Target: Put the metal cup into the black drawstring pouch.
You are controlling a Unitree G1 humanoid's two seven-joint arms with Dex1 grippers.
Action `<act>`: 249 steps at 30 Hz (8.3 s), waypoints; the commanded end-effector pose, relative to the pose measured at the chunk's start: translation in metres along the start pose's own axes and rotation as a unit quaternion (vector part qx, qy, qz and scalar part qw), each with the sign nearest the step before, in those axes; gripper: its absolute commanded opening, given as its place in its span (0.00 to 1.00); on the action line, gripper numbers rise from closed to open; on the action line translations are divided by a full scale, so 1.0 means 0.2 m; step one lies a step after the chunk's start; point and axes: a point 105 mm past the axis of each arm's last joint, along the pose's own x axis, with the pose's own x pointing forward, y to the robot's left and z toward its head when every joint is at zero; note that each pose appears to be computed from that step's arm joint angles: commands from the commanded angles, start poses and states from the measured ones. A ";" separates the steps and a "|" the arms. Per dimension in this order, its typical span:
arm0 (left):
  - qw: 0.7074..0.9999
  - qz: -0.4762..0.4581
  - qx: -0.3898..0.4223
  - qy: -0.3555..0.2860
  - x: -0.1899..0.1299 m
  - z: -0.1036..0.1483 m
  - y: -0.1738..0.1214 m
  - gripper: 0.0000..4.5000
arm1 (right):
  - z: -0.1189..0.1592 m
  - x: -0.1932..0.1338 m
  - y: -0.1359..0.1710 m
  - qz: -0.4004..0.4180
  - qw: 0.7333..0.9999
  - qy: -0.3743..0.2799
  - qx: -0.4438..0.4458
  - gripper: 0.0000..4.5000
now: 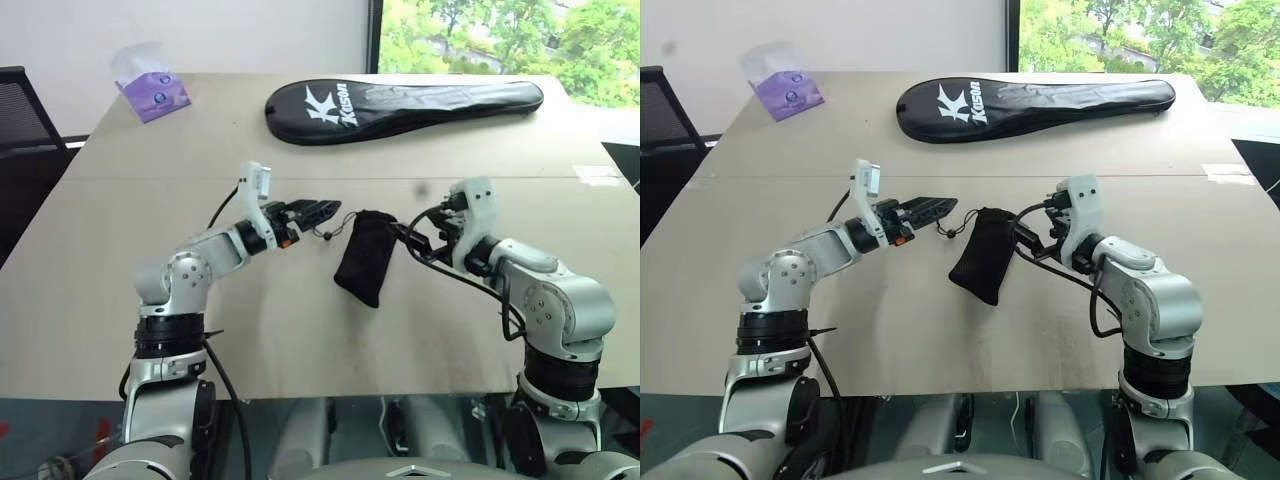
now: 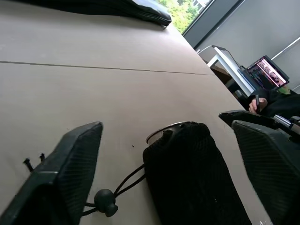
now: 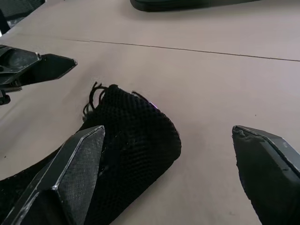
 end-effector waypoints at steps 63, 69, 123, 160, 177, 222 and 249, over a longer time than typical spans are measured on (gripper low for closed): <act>0.989 -0.118 -0.066 -0.052 0.23 0.45 -0.30 0.02 | 0.33 -0.15 0.18 0.083 0.967 -0.140 -0.196 1.00; 0.983 -0.176 -0.041 -0.021 0.25 0.47 -0.42 0.02 | 0.41 -0.03 0.19 0.091 0.973 -0.181 -0.111 1.00; 0.952 -0.114 0.274 0.075 -0.41 0.02 -0.17 0.80 | -0.05 0.58 -0.01 0.055 0.989 0.091 -0.102 1.00; 0.968 -0.096 0.230 -0.017 -0.05 0.13 -0.16 0.81 | 0.71 0.13 0.13 0.053 0.978 -0.171 -0.107 0.01; 0.961 -0.162 0.204 -0.097 0.38 0.32 -0.40 0.81 | 0.81 0.06 0.38 0.107 0.967 -0.200 -0.120 0.01; 0.924 -0.182 0.247 -0.228 0.34 0.68 -0.51 0.01 | 1.31 -0.11 0.40 0.061 0.917 -0.342 -0.194 0.00; 0.929 -0.156 0.284 -0.179 0.18 0.58 -0.45 0.58 | 1.23 -0.08 0.44 0.105 0.928 -0.330 -0.137 0.00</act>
